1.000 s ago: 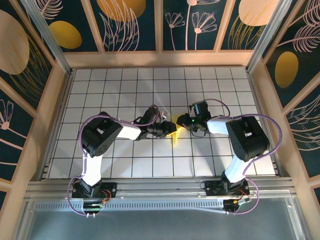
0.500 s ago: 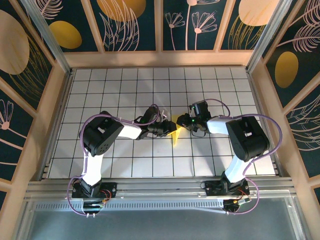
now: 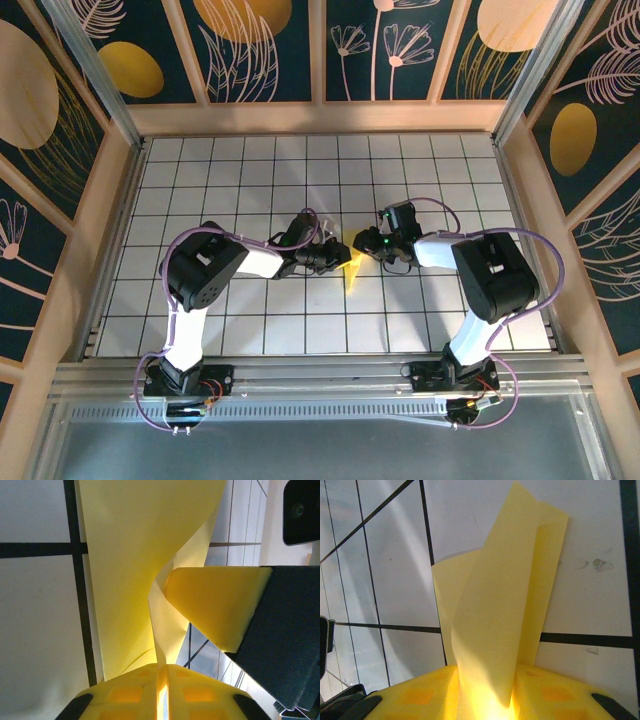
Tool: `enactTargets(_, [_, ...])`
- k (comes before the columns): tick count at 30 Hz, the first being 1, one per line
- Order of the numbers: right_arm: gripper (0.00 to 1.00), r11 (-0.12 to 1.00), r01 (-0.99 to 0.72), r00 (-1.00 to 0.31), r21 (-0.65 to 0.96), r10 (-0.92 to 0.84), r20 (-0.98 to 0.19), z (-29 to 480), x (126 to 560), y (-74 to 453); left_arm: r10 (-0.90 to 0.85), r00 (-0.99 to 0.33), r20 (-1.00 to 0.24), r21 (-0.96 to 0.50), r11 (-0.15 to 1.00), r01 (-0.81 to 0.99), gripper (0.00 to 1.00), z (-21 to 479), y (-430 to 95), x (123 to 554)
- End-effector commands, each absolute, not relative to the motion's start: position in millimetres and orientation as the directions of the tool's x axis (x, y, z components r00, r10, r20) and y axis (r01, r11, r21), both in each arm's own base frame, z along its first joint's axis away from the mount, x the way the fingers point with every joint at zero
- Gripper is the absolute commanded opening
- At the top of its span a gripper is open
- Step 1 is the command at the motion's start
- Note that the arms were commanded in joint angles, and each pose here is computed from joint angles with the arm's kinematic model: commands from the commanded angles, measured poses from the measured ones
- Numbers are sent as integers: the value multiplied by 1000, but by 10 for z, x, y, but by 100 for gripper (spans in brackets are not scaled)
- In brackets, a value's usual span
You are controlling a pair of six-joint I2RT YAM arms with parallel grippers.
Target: Fold a paper plane with a square sheet of paper (fold left side to right side)
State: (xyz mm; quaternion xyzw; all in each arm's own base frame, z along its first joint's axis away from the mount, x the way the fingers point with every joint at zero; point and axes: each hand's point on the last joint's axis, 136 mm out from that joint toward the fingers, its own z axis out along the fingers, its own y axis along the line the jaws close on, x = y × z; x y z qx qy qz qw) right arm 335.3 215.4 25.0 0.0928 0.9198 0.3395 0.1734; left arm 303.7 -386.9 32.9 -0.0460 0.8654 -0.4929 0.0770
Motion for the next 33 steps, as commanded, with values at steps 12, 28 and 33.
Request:
enactTargets(12, [34, 794, 77, -952, 603, 239, -193, -28, 3153, 2153, -201, -977, -69, -846, 530, -50, 6, 200, -3742, 3035])
enactTargets(28, [34, 790, 73, -952, 609, 237, -193, -8, 3155, 2166, -200, -976, -87, -803, 594, -50, 5, 11, -3709, 3095])
enactTargets(33, [34, 787, 69, -953, 613, 234, -194, 12, 3157, 2177, -194, -978, -79, -794, 606, -56, 5, -50, -3689, 3071])
